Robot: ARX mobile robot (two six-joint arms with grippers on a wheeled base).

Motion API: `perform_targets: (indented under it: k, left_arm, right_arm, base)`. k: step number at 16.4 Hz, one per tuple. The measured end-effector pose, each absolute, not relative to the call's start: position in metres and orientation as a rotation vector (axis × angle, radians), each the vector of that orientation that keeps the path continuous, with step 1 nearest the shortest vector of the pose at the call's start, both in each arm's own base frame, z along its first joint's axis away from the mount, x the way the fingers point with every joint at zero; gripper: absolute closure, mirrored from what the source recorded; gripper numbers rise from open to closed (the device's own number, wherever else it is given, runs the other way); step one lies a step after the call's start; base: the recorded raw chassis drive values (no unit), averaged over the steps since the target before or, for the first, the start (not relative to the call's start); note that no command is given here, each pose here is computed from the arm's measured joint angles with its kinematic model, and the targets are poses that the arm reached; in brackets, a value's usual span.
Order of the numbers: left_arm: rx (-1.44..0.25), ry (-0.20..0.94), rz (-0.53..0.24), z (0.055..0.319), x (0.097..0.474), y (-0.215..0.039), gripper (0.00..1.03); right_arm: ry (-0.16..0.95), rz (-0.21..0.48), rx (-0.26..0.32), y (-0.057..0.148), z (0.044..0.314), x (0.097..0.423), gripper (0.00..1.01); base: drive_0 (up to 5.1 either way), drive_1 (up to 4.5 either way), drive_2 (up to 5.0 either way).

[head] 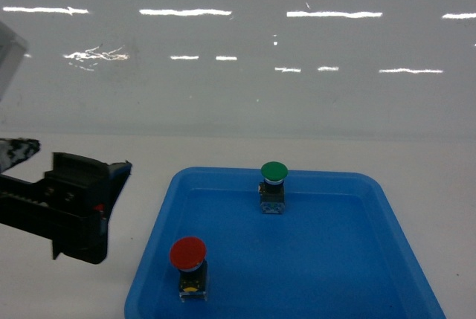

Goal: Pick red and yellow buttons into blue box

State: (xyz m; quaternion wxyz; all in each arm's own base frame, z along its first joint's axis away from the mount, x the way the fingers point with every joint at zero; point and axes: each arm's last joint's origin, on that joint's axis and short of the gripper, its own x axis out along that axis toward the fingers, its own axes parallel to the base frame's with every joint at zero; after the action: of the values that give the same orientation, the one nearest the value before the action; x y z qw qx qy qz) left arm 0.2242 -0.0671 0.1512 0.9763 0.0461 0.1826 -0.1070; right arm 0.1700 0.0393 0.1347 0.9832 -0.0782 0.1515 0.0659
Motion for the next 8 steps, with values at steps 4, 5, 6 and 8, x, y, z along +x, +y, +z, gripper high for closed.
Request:
perform_targets:
  k: [4,5,6,8]
  left_arm:
    - [0.053,0.353,-0.296,0.160,0.247,-0.093,0.05]
    - [0.046,0.383,-0.316,0.157,0.250,-0.099,0.05]
    - [0.043,0.409,-0.329,0.153,0.250,-0.103,0.05]
    - [0.047,0.495,-0.369,0.141,0.253,-0.118,0.05]
  right_arm:
    - [0.305,0.133,-0.157,0.039,0.135,0.170,0.73]
    - [0.305,0.133,-0.157,0.039,0.135,0.170,0.73]
    - [0.305,0.133,-0.157,0.039,0.135,0.170,0.73]
    - [0.305,0.133,-0.157,0.039,0.135,0.170,0.73]
  base:
    - [0.0,0.00,0.0]
    - [0.0,0.00,0.0]
    - [0.0,0.00,0.0]
    - [0.0,0.00,0.0]
